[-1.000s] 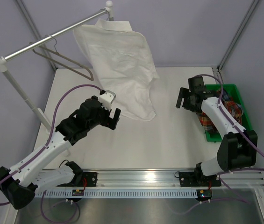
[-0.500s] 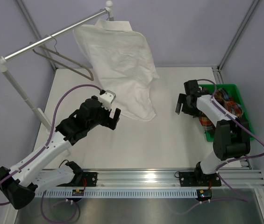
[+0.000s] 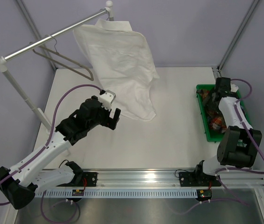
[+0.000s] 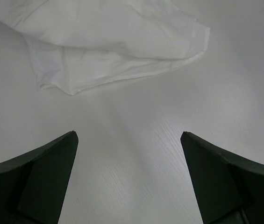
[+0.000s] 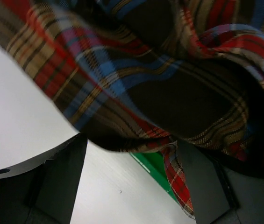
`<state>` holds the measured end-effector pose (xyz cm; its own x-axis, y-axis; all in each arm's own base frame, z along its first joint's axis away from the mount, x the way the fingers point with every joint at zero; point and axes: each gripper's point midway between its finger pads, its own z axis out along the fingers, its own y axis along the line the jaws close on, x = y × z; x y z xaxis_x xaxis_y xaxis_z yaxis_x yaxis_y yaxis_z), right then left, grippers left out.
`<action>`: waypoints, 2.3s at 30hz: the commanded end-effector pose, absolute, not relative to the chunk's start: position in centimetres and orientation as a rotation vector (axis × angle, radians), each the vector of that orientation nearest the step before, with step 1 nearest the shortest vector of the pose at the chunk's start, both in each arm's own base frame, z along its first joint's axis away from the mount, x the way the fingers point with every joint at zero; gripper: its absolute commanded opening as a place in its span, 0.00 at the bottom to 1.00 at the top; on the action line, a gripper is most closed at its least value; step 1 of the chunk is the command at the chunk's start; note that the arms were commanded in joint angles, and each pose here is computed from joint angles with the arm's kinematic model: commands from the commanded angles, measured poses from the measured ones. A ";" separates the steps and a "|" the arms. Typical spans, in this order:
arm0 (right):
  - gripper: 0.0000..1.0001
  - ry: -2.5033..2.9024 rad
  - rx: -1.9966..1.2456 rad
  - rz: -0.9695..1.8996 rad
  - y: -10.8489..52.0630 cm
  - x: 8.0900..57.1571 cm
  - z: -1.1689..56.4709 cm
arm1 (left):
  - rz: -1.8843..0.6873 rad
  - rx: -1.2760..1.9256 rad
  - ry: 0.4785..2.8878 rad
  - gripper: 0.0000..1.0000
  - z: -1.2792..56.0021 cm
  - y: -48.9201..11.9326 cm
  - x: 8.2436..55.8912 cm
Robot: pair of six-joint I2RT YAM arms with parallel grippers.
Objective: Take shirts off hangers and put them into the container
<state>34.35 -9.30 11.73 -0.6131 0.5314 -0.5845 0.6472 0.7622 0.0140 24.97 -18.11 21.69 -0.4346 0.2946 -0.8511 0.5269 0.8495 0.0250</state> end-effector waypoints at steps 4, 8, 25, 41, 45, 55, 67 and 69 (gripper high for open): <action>0.82 2.233 1.093 -0.250 -13.8 35.2 12.0 | -0.322 0.566 1.982 0.99 23.9 -18.3 25.3; 0.78 2.258 1.219 -0.251 -15.7 34.8 9.1 | -0.327 0.569 1.982 0.99 23.9 -18.4 25.3; 0.79 2.190 1.246 -0.175 -16.6 34.9 10.9 | -0.338 0.575 1.983 0.99 23.8 -18.6 25.2; 0.81 2.198 0.704 0.229 -4.7 41.9 18.0 | -0.314 0.569 1.994 0.99 23.5 -18.3 25.4; 0.81 2.206 0.694 0.246 -5.0 44.4 17.1 | -0.309 0.569 1.995 0.99 23.4 -18.3 25.5; 0.84 2.243 0.902 0.137 -11.7 47.4 11.7 | -0.294 0.566 1.997 0.99 23.4 -18.1 25.6; 0.86 2.364 0.953 0.096 -13.3 48.1 6.3 | -0.283 0.567 2.006 0.99 23.0 -18.1 25.7; 0.86 2.370 0.948 0.092 -13.3 47.9 6.4 | -0.281 0.566 2.006 0.99 23.1 -18.0 25.7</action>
<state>47.15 -13.29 5.31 -0.5734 0.6678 -0.4747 0.6332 0.7289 0.2605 25.03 -17.87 21.82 -0.4321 0.2927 -0.8530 0.5173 0.8552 0.0313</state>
